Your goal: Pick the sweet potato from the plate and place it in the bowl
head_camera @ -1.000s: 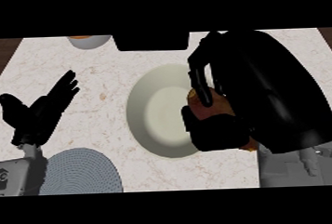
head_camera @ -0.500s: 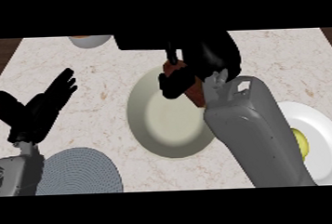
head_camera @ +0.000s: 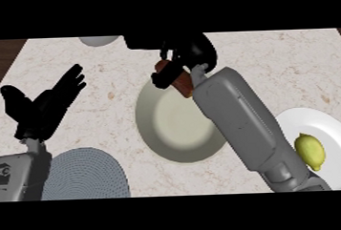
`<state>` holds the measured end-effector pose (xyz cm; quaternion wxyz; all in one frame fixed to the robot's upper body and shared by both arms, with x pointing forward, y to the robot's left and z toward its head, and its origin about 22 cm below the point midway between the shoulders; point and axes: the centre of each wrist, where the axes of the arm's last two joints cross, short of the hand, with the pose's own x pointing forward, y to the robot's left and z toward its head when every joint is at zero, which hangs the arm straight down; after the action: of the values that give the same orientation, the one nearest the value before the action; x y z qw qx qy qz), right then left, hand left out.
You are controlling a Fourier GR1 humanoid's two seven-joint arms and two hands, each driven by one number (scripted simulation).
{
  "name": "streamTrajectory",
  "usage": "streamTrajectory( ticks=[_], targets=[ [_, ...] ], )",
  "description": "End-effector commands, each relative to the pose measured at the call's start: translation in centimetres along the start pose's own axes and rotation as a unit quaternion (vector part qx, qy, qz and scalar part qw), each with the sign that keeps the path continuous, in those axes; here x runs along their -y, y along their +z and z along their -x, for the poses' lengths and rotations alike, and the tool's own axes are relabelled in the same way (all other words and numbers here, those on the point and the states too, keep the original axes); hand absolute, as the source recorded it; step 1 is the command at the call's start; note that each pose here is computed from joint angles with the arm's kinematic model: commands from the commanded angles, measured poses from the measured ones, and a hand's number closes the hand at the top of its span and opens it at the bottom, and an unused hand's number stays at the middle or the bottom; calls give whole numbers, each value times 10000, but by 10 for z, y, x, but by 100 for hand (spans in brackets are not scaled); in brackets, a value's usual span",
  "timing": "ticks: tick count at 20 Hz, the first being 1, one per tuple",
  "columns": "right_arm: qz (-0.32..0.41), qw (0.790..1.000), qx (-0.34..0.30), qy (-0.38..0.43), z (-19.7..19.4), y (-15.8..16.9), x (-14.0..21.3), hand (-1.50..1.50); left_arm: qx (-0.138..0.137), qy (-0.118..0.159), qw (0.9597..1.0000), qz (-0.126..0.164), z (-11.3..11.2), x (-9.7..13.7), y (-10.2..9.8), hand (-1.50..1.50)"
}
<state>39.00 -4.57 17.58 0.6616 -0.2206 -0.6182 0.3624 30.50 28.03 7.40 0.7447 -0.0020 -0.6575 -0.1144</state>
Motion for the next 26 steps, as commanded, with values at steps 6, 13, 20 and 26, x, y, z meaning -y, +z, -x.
streamTrajectory(
  ticks=[6, 13, 20, 26],
  targets=[
    [375, 9912, 25, -1268, 26, -34, -24, -150, 43, -54, 9999, 137, 8, 10, 0, 0],
    [1165, 9824, 527, -1363, 18, -46, -20, -150, -42, -50, 10000, 21, 9, 7, 2, 0],
    [1973, 9671, 365, -1567, 44, -44, 6, -150, -106, 54, 9994, -314, 9, -4, 6, 0],
    [2007, 9670, 696, -1404, 96, -17, 78, -150, -243, 64, 9990, -364, 27, -26, 19, 0]
  ],
)
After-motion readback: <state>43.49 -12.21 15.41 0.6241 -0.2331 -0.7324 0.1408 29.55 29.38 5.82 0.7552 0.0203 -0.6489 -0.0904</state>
